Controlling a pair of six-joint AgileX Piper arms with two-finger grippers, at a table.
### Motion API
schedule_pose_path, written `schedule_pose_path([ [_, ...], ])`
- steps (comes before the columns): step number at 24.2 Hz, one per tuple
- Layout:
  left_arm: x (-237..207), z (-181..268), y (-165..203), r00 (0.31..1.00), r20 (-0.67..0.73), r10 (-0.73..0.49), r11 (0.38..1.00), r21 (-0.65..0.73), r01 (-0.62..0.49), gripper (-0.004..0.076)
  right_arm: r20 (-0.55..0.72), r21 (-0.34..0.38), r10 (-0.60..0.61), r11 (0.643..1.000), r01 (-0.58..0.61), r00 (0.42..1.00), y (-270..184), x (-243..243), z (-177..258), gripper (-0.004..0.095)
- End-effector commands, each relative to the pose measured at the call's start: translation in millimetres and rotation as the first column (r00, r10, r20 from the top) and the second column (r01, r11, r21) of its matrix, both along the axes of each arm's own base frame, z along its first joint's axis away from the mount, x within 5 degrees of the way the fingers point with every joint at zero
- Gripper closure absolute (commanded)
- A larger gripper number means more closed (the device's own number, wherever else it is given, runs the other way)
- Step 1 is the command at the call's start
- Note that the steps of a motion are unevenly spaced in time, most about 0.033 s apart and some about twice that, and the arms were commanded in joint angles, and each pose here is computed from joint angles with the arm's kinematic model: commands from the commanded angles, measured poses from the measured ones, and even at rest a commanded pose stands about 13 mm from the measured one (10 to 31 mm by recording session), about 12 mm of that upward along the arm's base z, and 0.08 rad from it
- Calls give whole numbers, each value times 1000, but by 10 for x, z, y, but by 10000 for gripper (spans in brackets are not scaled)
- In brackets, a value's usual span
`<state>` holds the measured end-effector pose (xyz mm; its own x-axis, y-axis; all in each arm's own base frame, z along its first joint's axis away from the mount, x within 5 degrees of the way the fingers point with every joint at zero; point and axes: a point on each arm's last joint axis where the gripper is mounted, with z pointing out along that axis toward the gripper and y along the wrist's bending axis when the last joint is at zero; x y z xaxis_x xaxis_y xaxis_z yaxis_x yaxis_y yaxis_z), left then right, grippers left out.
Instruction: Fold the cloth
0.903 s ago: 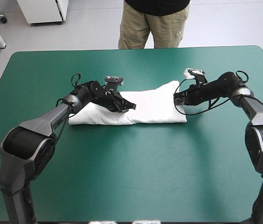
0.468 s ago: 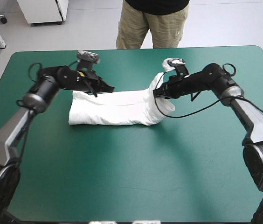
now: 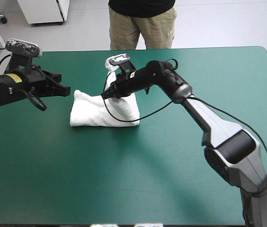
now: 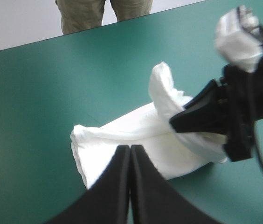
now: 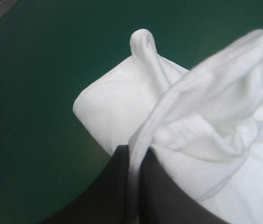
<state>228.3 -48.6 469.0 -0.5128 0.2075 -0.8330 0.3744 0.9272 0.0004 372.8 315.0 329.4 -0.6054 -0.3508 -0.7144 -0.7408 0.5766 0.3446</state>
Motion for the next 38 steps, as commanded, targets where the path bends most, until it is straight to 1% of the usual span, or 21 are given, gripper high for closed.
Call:
schedule_pose_path([
  [1,-174,238,16,993,114,11,999,-46,-6,733,77,118,20,993,-29,997,243,-34,351,907],
  [5,-182,223,15,995,96,6,999,-41,-2,733,97,156,47,986,-61,994,529,-2,296,906],
  [10,-134,165,5,999,54,-1,999,-32,3,733,67,140,115,982,-123,991,754,-15,67,890],
  [12,-101,142,0,999,42,-2,1000,-31,3,733,51,144,164,975,-169,985,831,-54,-22,804],
  [14,-60,110,-5,1000,27,-2,1000,-29,3,733,45,172,238,955,-242,970,895,-118,-63,652],
  [17,-28,89,-9,1000,18,-2,1000,-28,3,733,75,196,325,922,-333,943,930,-184,-57,416],
  [18,-28,89,-9,1000,18,-2,1000,-28,3,733,81,194,329,921,-338,941,929,-187,-51,384],
  [19,-20,84,-10,1000,16,-2,1000,-27,3,733,95,175,325,925,-337,941,905,-179,-29,367],
  [21,-20,84,-10,1000,16,-2,1000,-27,3,733,103,120,291,946,-302,951,820,-136,19,375],
  [22,-20,84,-10,1000,17,-3,1000,-26,4,733,94,45,230,971,-234,969,662,-62,88,401],
  [23,-20,84,-10,1000,17,-3,1000,-26,4,733,82,22,201,979,-204,976,598,-43,123,416],
  [24,-19,86,-10,1000,19,-3,1000,-26,3,733,51,-2,112,994,-112,992,397,45,229,447],
  [25,-18,87,-8,1000,21,-2,1000,-25,2,733,38,11,75,997,-75,996,317,92,274,454],
  [26,-24,88,-3,1000,22,1,1000,-19,0,733,30,48,33,998,-34,999,129,163,419,470],
  [27,-25,87,-1,1000,20,1,1000,-16,-1,733,28,56,17,998,-18,999,55,188,469,474],
  [29,-18,81,27,1000,25,16,1000,18,-17,733,-2,39,-31,999,31,1000,-144,273,501,492],
  [31,-18,80,28,1000,25,17,1000,19,-18,733,-66,-97,-43,995,36,997,-310,300,268,492],
  [33,-18,81,26,1000,25,16,1000,16,-16,733,-115,-183,-36,983,14,993,-437,241,15,492],
  [34,-18,81,26,1000,25,16,1000,16,-16,733,-113,-189,-51,982,29,992,-487,215,-61,492],
  [35,-19,84,17,1000,26,12,1000,5,-12,733,-122,-168,-81,984,60,989,-550,217,-200,492],
  [38,-20,86,12,1000,25,9,1000,-1,-9,733,-202,-30,-110,994,106,973,-635,228,-518,479],
])
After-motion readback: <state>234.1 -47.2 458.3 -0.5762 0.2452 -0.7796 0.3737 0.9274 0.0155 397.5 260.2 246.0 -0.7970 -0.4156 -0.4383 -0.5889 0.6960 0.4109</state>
